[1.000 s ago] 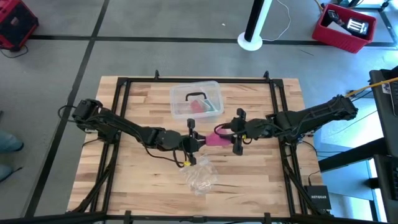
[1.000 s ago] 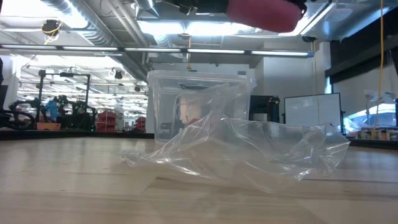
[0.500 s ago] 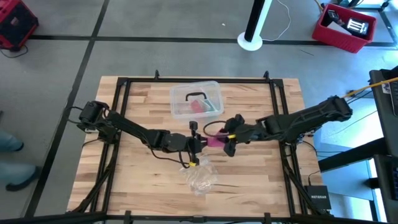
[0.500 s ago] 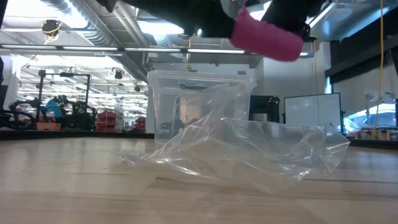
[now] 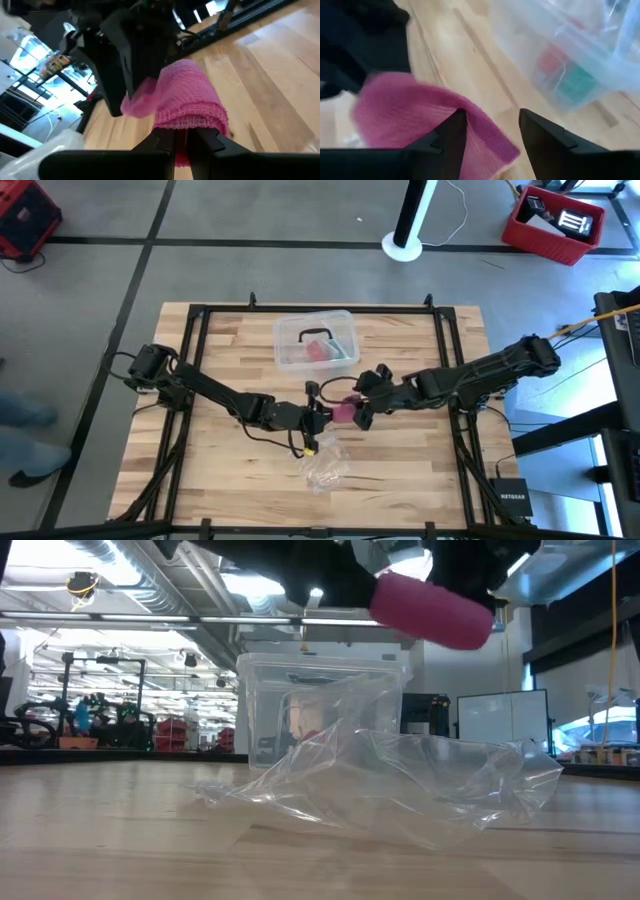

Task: Roll bandage
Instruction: Roll the pink bandage

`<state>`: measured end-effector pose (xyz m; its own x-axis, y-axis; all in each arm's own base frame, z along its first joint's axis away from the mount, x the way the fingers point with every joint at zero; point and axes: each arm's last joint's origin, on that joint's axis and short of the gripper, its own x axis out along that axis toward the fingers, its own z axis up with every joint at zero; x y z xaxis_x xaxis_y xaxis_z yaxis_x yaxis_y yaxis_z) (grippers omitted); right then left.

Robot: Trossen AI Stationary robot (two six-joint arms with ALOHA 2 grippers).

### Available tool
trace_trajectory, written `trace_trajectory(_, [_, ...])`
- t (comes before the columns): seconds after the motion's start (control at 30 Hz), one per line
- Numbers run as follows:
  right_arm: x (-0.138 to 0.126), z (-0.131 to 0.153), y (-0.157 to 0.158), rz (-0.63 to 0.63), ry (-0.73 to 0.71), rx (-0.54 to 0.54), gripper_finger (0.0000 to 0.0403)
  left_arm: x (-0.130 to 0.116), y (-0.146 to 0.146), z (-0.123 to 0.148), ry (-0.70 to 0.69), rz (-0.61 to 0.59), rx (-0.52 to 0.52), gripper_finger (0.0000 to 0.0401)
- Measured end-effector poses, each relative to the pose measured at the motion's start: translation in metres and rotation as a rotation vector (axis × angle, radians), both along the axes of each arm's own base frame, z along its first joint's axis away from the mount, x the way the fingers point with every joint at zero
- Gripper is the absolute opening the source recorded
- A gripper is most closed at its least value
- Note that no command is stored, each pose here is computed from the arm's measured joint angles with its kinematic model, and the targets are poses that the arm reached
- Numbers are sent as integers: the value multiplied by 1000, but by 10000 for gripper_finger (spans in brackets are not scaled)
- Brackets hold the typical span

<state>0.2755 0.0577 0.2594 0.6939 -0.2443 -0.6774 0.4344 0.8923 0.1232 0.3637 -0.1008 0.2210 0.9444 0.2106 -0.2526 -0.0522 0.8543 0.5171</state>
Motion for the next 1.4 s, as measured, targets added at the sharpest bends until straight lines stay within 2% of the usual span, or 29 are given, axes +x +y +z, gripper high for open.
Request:
trace_trajectory(0.07, [2,-8,1,9,43,-4,184,1,0,-4,17,0,3,21])
trace_trajectory(0.23, [11,-23,8,163,123,81,184,0,-1,-8,41,-17,9,21])
trace_trajectory(0.43, [11,-15,8,277,135,31,184,1,-1,-7,35,-21,14,21])
trace_trajectory(0.63, [16,-5,13,654,95,-84,183,1,-3,-5,20,-46,12,21])
trace_trajectory(0.73, [17,-4,15,765,75,-128,183,1,-6,-2,4,-63,41,21])
trace_trajectory(0.87, [18,-1,17,852,48,-150,183,-1,-13,1,-18,-102,140,21])
trace_trajectory(0.93, [17,-1,17,858,47,-158,183,-1,-15,2,-20,-111,179,21])
trace_trajectory(1.03, [14,1,13,787,79,-228,183,-1,-14,0,-2,-86,195,21])
trace_trajectory(1.17, [10,13,8,661,122,-308,183,-1,-9,-1,1,-27,99,21])
trace_trajectory(1.27, [12,23,7,571,85,-313,184,-1,-4,-4,16,6,4,21])
trace_trajectory(1.4, [14,24,6,510,63,-316,184,1,2,-6,11,45,-103,21])
